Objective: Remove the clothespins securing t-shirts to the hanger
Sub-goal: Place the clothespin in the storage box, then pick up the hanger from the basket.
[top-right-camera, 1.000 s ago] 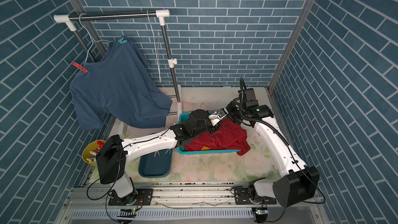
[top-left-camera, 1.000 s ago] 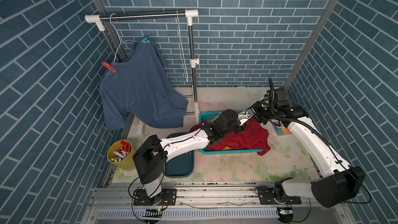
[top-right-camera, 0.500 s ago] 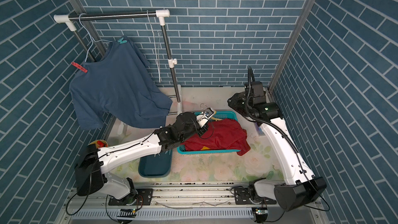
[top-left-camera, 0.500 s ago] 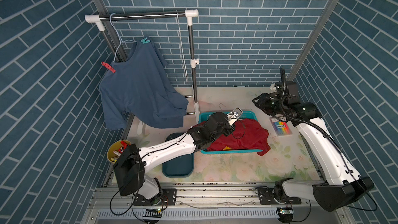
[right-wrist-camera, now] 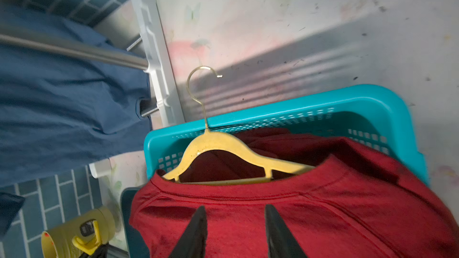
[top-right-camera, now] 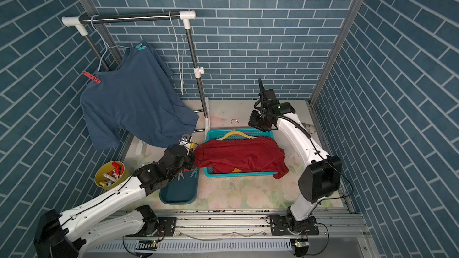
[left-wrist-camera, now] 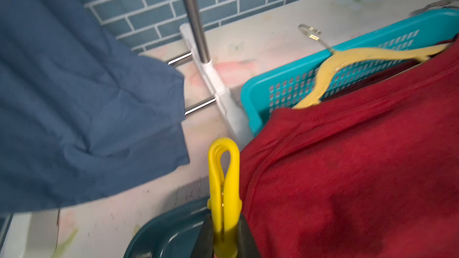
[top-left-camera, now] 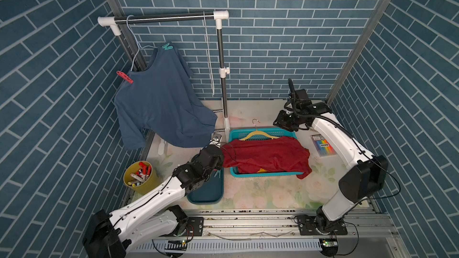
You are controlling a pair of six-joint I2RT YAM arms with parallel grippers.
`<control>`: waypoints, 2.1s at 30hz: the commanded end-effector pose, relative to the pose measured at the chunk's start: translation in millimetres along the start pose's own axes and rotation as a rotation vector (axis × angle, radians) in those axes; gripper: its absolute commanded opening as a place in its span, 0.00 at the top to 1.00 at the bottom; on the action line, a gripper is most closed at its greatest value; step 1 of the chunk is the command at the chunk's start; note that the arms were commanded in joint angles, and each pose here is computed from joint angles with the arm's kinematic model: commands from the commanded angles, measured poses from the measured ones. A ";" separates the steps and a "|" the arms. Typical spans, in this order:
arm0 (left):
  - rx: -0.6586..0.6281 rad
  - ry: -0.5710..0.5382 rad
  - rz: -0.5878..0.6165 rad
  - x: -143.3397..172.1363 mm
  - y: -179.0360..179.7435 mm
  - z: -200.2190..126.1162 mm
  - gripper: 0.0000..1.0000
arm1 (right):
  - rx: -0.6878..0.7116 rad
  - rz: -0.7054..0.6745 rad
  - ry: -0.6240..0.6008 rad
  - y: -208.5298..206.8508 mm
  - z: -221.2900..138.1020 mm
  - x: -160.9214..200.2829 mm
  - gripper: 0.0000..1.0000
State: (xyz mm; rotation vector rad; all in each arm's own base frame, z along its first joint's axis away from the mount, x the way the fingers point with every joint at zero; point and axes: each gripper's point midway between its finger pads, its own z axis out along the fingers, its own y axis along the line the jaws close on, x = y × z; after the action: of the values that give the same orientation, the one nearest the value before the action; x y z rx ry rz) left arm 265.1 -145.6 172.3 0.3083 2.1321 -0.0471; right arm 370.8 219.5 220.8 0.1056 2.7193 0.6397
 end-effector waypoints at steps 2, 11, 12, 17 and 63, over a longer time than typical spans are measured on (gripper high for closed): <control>-0.067 0.046 -0.113 31.6 23.4 -8.9 0.80 | 0.023 -0.157 0.142 18.5 14.2 19.5 0.61; -0.130 -0.003 -0.132 30.6 46.6 -28.8 0.41 | 0.118 -0.268 0.247 28.0 48.1 17.5 0.61; -0.120 -0.015 -0.131 26.4 45.5 -30.3 0.41 | 0.125 -0.272 0.253 28.2 49.8 16.5 0.61; 0.021 -0.044 -0.020 -4.9 15.3 -26.4 0.42 | 0.150 -0.303 0.247 26.2 50.5 13.1 0.61; 0.358 0.237 0.148 -17.8 -80.5 30.0 0.41 | 0.380 -0.992 0.296 -48.2 115.3 16.5 0.72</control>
State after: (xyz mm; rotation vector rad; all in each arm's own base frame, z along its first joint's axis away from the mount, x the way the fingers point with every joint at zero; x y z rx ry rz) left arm 280.6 -235.6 163.1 0.7160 2.3118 -0.3307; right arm 389.8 241.3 100.2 -1.1739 2.6535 -0.0236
